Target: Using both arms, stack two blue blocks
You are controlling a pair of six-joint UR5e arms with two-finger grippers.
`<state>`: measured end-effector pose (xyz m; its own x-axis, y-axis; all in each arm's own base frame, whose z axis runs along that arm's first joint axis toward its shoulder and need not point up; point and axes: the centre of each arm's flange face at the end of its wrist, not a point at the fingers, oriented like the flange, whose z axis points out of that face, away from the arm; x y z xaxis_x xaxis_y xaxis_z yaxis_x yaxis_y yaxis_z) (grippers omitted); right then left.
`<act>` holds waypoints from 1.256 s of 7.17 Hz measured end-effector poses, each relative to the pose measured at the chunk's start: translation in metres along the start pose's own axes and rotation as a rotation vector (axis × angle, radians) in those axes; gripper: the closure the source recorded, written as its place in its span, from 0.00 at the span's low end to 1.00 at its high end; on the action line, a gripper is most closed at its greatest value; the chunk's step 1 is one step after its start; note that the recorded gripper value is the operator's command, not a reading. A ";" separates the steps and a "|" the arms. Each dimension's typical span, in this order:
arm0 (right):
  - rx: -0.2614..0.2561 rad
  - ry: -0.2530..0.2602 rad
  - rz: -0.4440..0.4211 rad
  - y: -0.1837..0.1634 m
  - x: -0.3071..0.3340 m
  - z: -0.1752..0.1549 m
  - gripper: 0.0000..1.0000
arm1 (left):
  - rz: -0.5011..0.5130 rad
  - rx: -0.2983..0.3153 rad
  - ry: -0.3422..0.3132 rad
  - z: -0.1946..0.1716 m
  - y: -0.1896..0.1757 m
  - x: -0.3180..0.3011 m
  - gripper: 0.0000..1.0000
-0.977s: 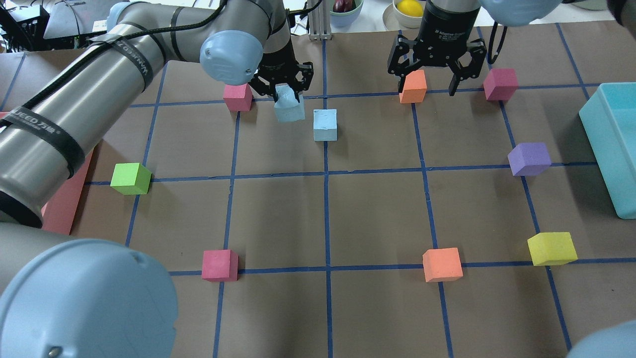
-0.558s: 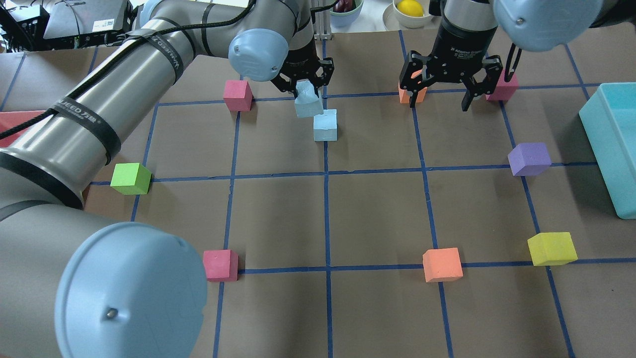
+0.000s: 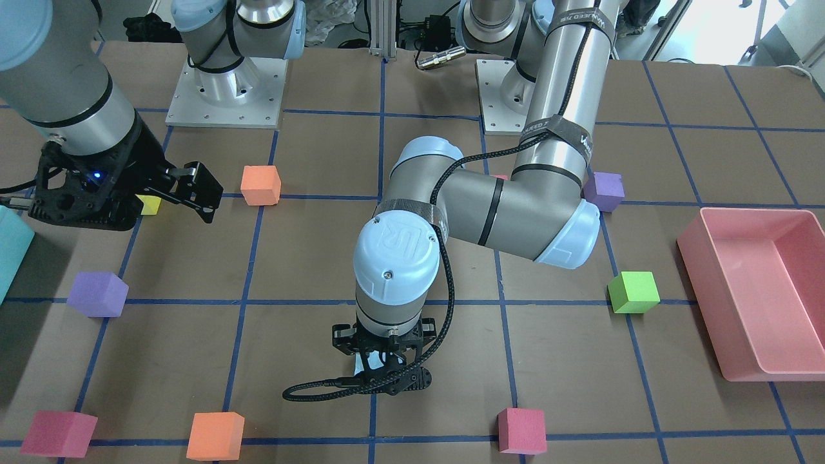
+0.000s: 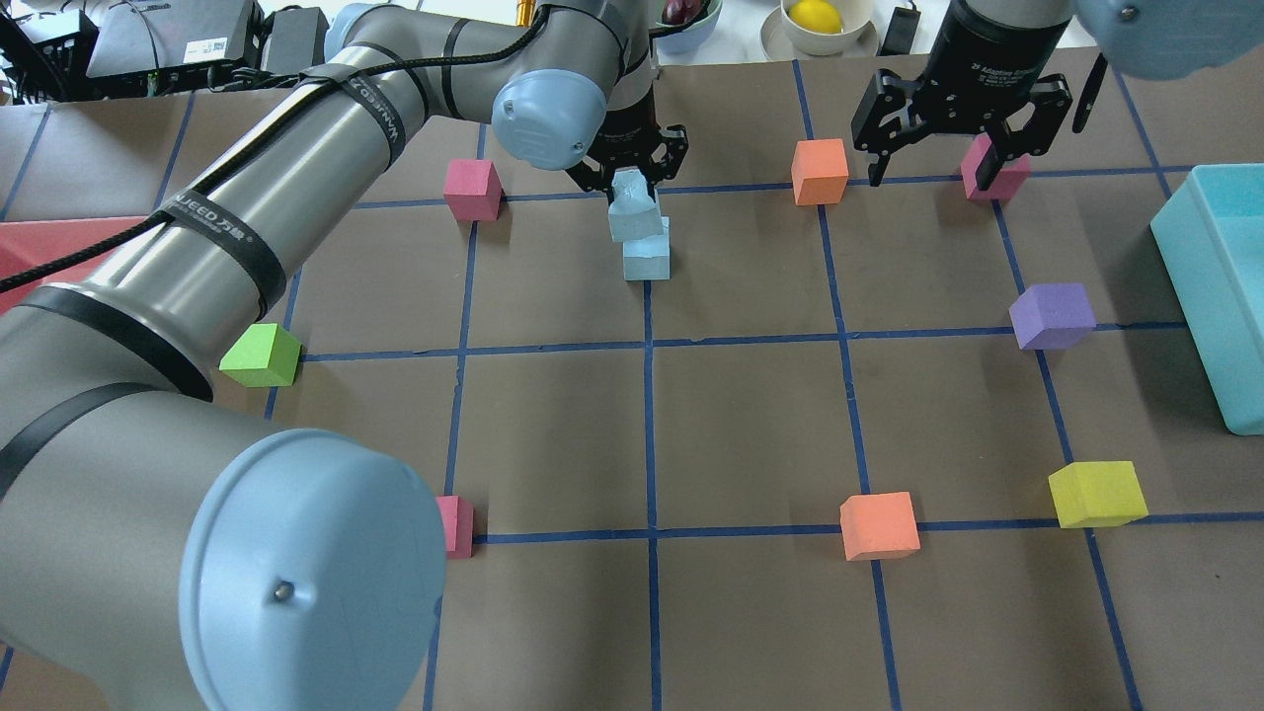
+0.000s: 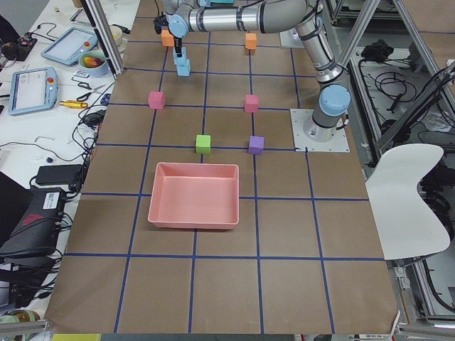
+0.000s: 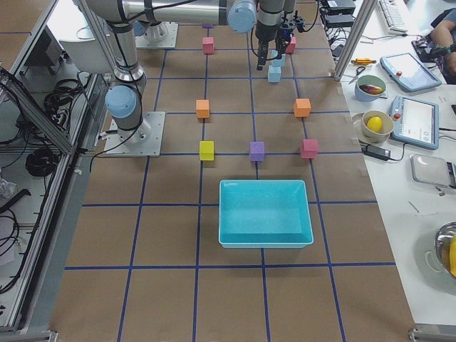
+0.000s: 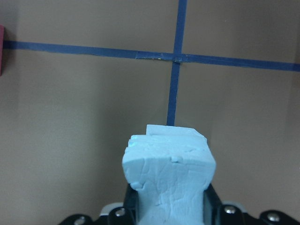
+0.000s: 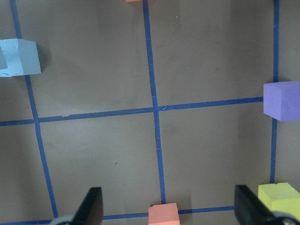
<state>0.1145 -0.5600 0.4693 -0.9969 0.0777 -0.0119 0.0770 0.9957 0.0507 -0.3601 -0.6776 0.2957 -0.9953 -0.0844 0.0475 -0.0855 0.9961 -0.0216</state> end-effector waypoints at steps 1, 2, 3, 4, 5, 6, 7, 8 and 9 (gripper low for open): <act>0.004 0.001 -0.008 0.003 0.001 -0.003 0.00 | 0.005 -0.002 -0.002 0.004 0.001 0.003 1.00; 0.008 0.001 -0.011 0.007 0.001 -0.006 0.00 | 0.009 -0.004 -0.005 0.008 0.001 0.006 0.97; 0.011 0.001 -0.013 0.009 -0.001 -0.008 0.00 | 0.012 -0.009 -0.008 0.012 0.003 0.008 0.62; 0.012 0.001 -0.012 0.011 -0.002 -0.009 0.00 | 0.015 -0.014 -0.011 0.016 0.004 0.009 0.21; 0.014 0.002 -0.012 0.011 -0.002 -0.009 0.00 | 0.018 -0.017 -0.014 0.020 0.004 0.010 0.00; 0.014 0.003 -0.014 0.011 -0.002 -0.009 0.00 | 0.018 -0.019 -0.015 0.022 0.005 0.011 0.00; 0.014 0.004 -0.018 0.012 -0.002 -0.009 0.00 | 0.016 -0.010 -0.010 0.023 0.004 0.012 0.00; 0.014 0.005 -0.021 0.012 -0.002 -0.009 0.00 | 0.017 0.012 0.002 0.016 0.002 0.013 0.00; 0.013 0.006 -0.024 0.012 -0.002 -0.009 0.00 | 0.024 0.032 0.008 0.001 0.001 0.010 0.00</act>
<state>0.1176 -0.5489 0.4789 -0.9985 0.0539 -0.0072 0.0536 0.9979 0.0371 -0.3699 -0.6774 0.2949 -0.9967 -0.0603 0.0551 -0.0633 0.9965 -0.0552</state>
